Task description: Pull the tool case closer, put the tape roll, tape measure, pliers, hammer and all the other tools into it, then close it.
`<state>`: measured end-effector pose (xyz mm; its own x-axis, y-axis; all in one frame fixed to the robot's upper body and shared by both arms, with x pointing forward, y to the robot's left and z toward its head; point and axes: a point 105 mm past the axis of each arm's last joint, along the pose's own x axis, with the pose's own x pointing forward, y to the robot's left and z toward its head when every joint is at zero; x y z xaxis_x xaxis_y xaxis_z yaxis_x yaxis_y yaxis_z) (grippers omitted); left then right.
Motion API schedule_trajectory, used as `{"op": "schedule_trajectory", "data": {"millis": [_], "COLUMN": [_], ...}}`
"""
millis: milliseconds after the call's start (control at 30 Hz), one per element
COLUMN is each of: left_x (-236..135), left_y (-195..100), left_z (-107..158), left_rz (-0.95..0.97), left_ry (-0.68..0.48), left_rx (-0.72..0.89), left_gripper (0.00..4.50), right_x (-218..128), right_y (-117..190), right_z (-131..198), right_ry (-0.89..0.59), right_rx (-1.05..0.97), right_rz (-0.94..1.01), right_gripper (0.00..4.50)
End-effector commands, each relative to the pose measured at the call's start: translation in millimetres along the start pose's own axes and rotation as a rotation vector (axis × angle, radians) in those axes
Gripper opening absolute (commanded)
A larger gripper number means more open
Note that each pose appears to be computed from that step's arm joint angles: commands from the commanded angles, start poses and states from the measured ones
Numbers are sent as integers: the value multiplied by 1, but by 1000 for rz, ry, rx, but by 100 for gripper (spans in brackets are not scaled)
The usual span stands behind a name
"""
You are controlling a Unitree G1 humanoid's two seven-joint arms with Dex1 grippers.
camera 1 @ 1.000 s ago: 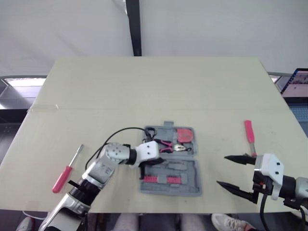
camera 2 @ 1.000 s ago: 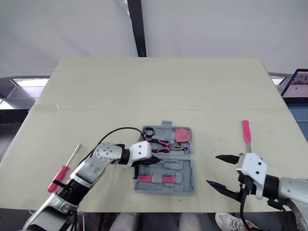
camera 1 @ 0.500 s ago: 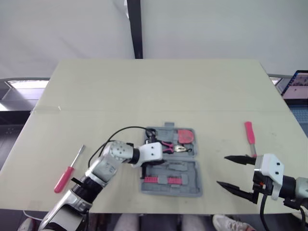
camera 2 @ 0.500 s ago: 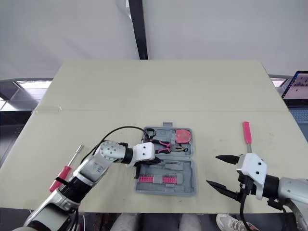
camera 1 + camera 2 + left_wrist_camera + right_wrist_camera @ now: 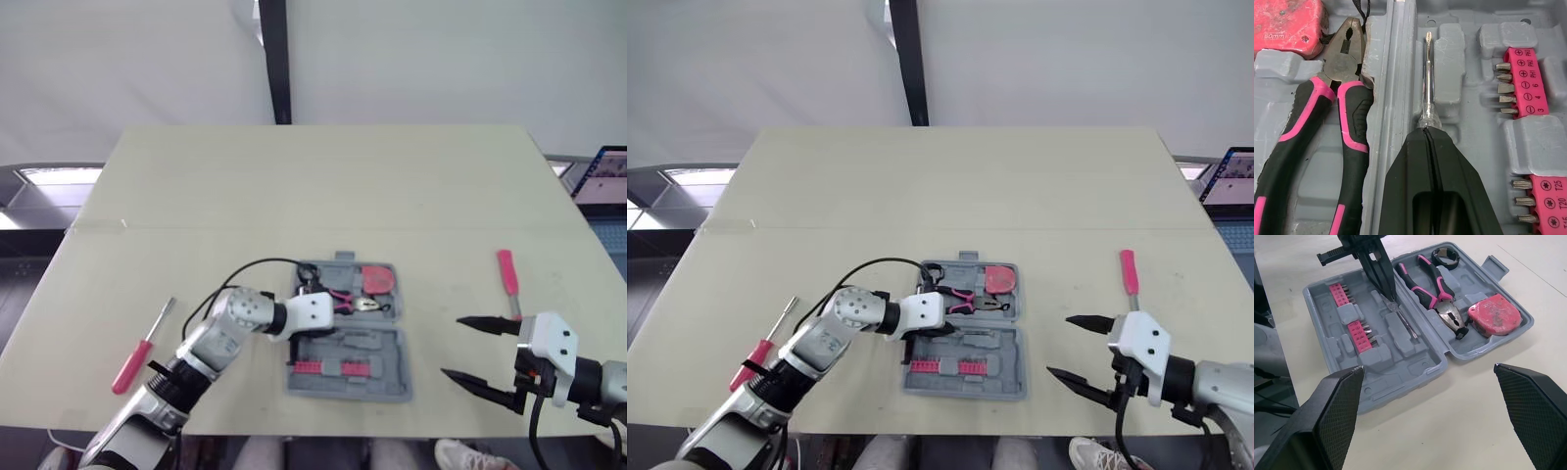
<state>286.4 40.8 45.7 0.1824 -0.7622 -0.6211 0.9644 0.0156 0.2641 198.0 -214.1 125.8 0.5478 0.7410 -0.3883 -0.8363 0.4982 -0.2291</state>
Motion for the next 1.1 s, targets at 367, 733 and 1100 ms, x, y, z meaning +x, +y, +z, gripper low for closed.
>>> {"op": "schedule_trajectory", "data": {"millis": [367, 733, 1100], "left_x": [23, -14, -115], "left_y": [-43, -3, 16], "left_z": [-55, 11, 35], "left_rz": [-134, 78, 424], "left_ry": [167, -186, -447], "left_rx": [-152, -261, -384], "left_gripper": [3, 3, 3], "right_x": [0, 1, 8], "right_y": [-3, -2, -4], "right_z": [10, 9, 6], "right_ry": [-13, -17, -24], "right_rx": [-43, -40, -3], "right_rz": [-3, 8, 26], "right_gripper": [450, 450, 450]}}
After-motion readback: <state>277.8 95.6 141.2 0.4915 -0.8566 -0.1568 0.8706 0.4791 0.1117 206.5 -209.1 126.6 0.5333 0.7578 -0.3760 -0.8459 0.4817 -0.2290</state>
